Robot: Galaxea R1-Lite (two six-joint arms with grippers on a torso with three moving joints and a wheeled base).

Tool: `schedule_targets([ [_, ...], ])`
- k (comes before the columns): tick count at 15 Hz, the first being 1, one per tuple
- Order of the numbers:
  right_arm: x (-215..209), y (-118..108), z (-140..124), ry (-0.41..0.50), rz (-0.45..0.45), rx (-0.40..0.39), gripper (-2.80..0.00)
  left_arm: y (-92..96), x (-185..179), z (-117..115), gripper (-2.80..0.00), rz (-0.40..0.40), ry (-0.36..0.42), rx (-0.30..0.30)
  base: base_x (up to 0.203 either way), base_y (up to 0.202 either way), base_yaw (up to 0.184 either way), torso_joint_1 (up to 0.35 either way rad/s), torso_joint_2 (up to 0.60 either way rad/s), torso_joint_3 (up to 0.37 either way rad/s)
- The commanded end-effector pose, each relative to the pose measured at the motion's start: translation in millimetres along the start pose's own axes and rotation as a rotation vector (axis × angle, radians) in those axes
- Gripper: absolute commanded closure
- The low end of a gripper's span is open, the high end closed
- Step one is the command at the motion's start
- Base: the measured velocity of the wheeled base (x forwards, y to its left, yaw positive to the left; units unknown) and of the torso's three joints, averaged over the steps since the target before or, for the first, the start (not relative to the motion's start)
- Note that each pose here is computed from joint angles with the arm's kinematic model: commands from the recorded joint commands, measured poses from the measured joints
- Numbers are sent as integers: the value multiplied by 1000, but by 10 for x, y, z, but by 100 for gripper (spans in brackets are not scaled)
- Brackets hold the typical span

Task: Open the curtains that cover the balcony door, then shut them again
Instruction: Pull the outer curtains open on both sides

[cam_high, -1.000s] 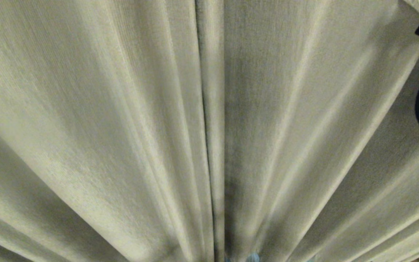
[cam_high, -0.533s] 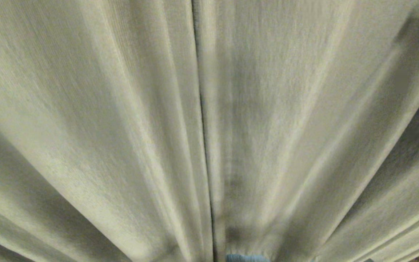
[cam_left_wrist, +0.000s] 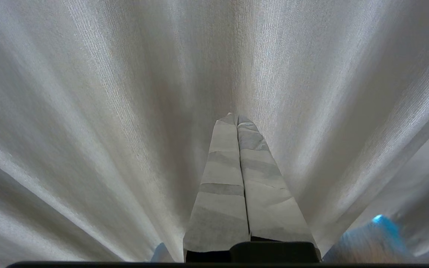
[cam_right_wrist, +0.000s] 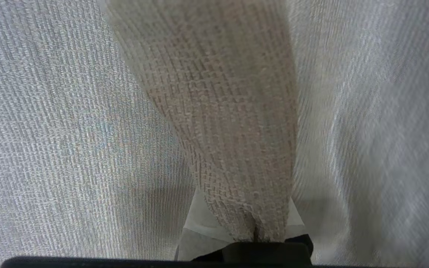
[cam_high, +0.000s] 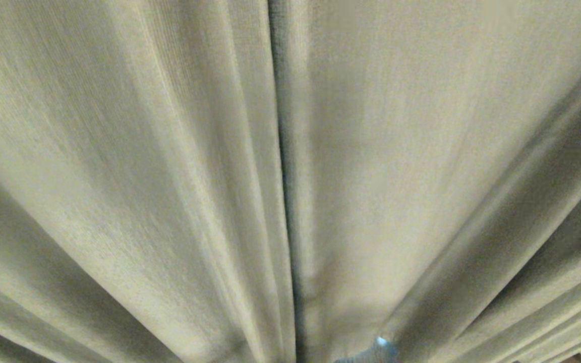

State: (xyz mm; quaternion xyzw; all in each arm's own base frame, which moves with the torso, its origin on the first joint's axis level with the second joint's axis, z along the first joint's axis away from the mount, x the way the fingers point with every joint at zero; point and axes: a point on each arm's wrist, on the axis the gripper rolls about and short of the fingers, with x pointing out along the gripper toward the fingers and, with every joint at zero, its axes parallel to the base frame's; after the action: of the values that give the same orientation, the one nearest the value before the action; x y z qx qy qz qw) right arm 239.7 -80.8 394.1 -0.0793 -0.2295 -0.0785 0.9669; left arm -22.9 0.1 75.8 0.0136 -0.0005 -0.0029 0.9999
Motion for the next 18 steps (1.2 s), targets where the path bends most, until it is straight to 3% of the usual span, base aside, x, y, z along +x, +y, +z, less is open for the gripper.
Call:
schedule_targets([
  [1,74,-159,-42,0,-46,-25,0,0,0,0,0,0,-1,0,0,0,0,0,0,0],
  [10,116,-756,-70,1,-219,-120,0,0,-1,1,0,0,-1,0,0,0,0,0,0,0],
  [18,12,-1084,-84,17,-319,-155,0,0,-1,1,0,0,-1,0,0,0,0,0,0,0],
])
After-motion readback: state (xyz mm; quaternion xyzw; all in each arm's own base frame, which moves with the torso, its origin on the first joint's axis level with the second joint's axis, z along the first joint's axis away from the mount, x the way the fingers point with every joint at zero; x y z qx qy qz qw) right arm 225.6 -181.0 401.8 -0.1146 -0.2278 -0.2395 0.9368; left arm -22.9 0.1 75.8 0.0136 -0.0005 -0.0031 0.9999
